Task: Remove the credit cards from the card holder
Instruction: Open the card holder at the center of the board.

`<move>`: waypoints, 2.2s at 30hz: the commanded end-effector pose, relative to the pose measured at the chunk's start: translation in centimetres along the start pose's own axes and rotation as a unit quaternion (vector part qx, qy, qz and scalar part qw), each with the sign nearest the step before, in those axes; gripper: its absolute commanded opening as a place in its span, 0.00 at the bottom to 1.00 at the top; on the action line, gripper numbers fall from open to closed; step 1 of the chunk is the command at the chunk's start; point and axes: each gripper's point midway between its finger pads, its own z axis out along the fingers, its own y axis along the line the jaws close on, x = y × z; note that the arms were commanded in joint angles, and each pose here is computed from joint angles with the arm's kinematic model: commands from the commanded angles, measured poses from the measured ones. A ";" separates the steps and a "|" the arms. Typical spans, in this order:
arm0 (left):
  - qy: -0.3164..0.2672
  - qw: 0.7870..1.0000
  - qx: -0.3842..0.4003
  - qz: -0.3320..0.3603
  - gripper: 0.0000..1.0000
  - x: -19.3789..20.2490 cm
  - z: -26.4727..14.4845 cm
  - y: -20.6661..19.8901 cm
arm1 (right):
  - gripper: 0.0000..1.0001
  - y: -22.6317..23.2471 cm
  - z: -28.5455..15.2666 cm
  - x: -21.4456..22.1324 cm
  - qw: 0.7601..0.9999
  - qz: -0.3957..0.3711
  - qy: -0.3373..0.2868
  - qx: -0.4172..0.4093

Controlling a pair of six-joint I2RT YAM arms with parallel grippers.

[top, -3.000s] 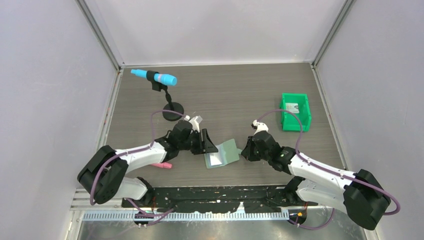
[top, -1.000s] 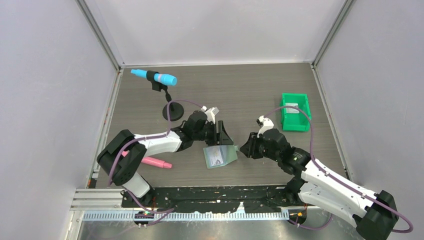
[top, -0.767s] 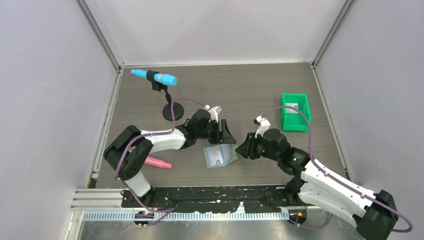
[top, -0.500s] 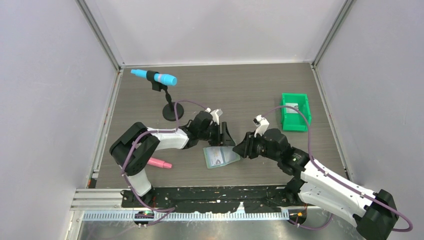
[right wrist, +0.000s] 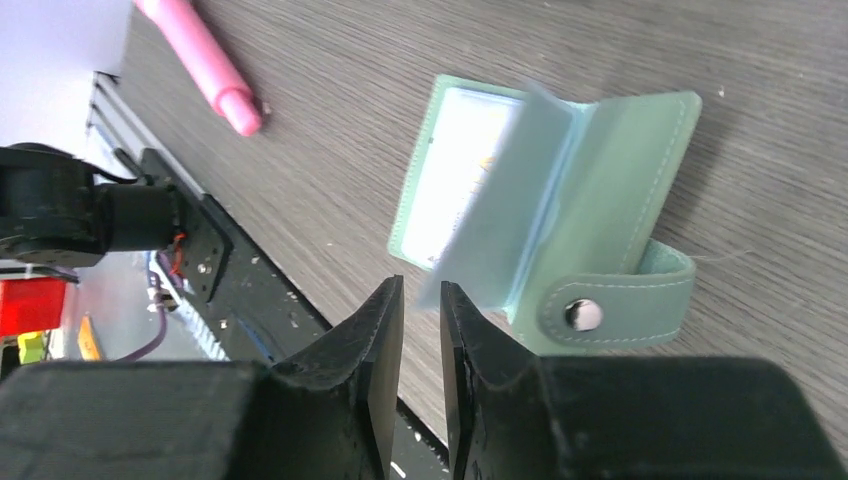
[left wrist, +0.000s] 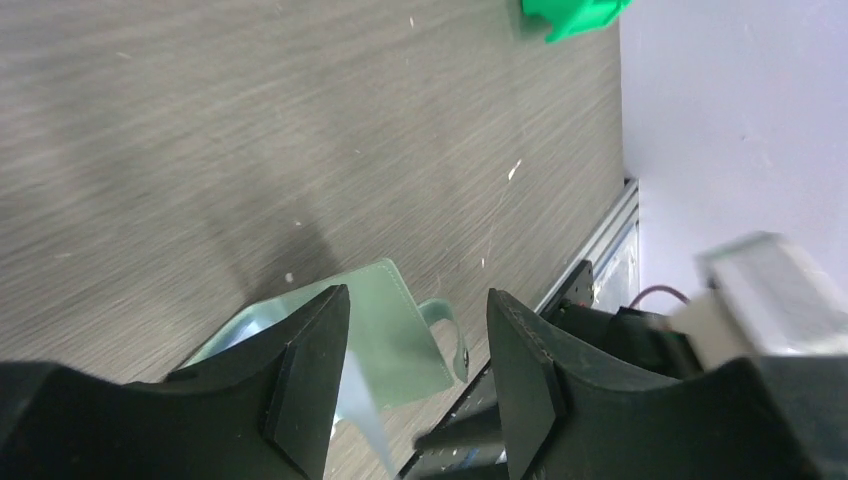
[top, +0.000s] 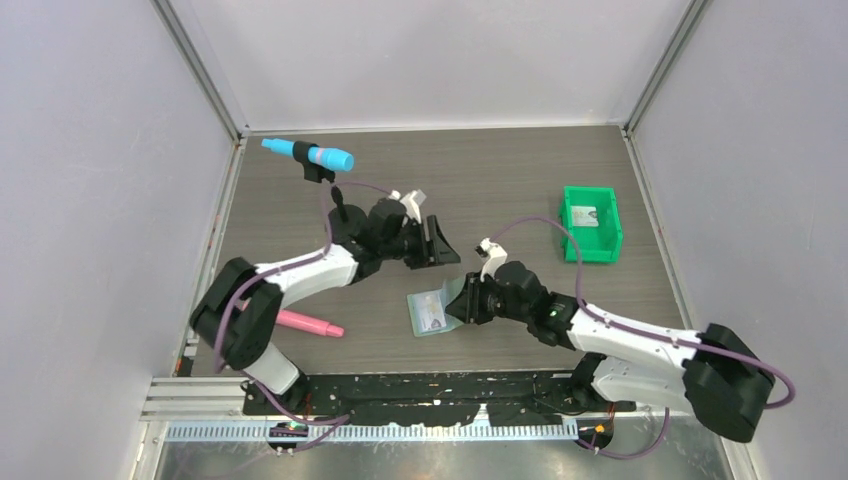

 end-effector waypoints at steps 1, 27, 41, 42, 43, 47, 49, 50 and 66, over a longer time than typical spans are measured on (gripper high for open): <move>-0.039 0.997 -0.062 0.027 0.55 -2.7 -4.1 0.5 | 0.27 -0.5 1.7 -0.8 1.000 0.009 -0.025 0.011; -0.020 0.999 -0.035 0.034 0.56 3.0 -4.6 4.7 | 0.25 -5.5 1.5 0.6 0.992 0.017 -0.025 0.119; -0.007 0.999 -0.007 0.040 0.56 3.5 -3.3 3.1 | 0.24 -7.2 1.7 1.9 0.990 0.020 -0.017 0.139; -0.006 0.999 -0.004 0.038 0.56 3.5 -3.1 3.0 | 0.24 -7.1 1.7 1.9 0.990 0.020 -0.019 0.137; -0.006 0.999 0.001 0.035 0.56 3.5 -3.0 2.9 | 0.24 -7.1 1.7 1.9 0.990 0.020 -0.018 0.138; -0.006 0.999 0.038 0.029 0.56 3.4 -2.4 1.2 | 0.24 -7.0 1.4 1.7 0.990 0.020 -0.023 0.135; -0.003 0.998 0.055 0.029 0.56 3.2 -2.0 0.2 | 0.24 -6.8 1.2 1.5 0.991 0.019 -0.027 0.131; -0.001 0.998 0.060 0.030 0.55 3.2 -1.8 -0.2 | 0.24 -6.6 1.1 1.4 0.991 0.019 -0.029 0.129; 0.029 0.998 0.060 0.021 0.52 3.3 3.0 -0.9 | 0.25 -1.2 -2.2 -1.7 0.996 0.009 -0.090 0.024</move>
